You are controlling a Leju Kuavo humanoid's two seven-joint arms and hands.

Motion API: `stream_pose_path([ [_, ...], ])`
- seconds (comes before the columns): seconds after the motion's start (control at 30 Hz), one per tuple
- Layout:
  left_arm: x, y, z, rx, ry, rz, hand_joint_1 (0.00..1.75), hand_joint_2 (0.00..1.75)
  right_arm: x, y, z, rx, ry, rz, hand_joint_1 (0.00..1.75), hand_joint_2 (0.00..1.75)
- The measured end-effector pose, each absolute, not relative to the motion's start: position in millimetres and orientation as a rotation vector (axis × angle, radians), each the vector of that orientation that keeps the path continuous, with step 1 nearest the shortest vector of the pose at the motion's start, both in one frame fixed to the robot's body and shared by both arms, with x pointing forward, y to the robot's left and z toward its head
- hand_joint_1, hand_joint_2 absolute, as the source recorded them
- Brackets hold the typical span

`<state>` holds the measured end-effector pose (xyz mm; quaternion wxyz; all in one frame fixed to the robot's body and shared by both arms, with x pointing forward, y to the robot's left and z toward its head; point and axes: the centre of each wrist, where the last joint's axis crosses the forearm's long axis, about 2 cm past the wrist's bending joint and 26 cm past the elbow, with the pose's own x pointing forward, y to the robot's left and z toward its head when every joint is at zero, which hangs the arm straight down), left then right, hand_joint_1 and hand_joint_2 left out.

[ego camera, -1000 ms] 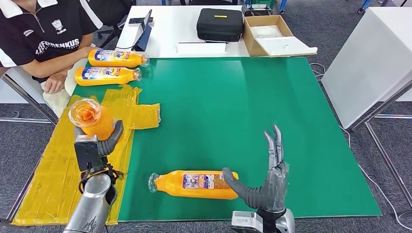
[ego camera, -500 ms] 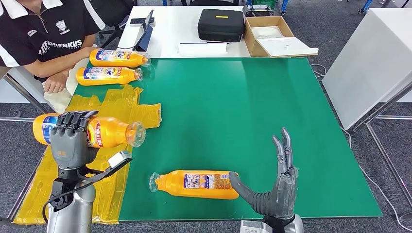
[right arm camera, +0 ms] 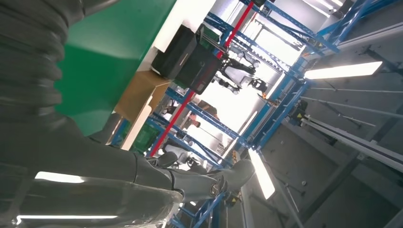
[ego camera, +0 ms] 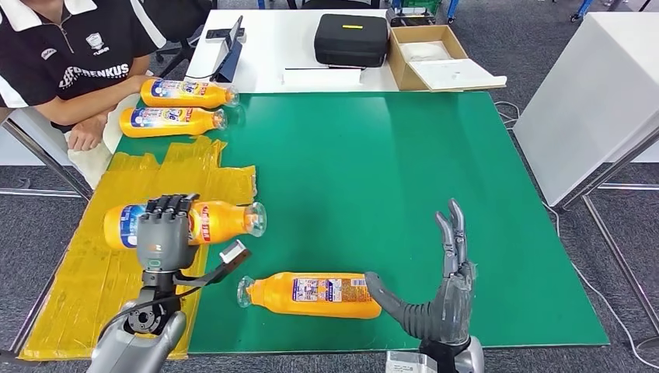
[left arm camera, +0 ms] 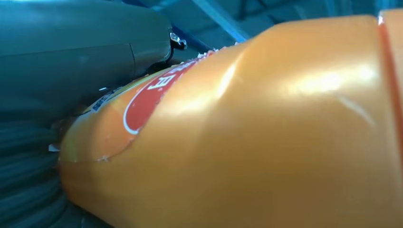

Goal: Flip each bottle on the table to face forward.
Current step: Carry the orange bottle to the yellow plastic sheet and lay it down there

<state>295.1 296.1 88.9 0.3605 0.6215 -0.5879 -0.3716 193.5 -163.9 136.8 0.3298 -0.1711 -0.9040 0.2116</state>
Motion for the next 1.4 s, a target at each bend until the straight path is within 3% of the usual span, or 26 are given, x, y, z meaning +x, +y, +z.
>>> stream_pose_path([
  [0.3,295,302,50,1.465,-1.413,-1.136,1.75,1.75,201,-159,134,-0.41,-2.355,0.573,0.0,1.75],
  [0.63,290,306,33,1.408,-1.346,-1.166,1.7,1.75,205,-155,127,-0.383,-2.334,0.595,0.0,1.75],
  [0.77,289,309,31,1.403,-1.325,-1.145,0.0,1.75,208,-155,125,-0.37,-2.323,0.604,0.0,1.75],
  [1.4,289,313,25,1.399,-1.225,-1.038,0.0,1.75,210,-150,121,-0.365,-2.291,0.648,0.0,1.75],
])
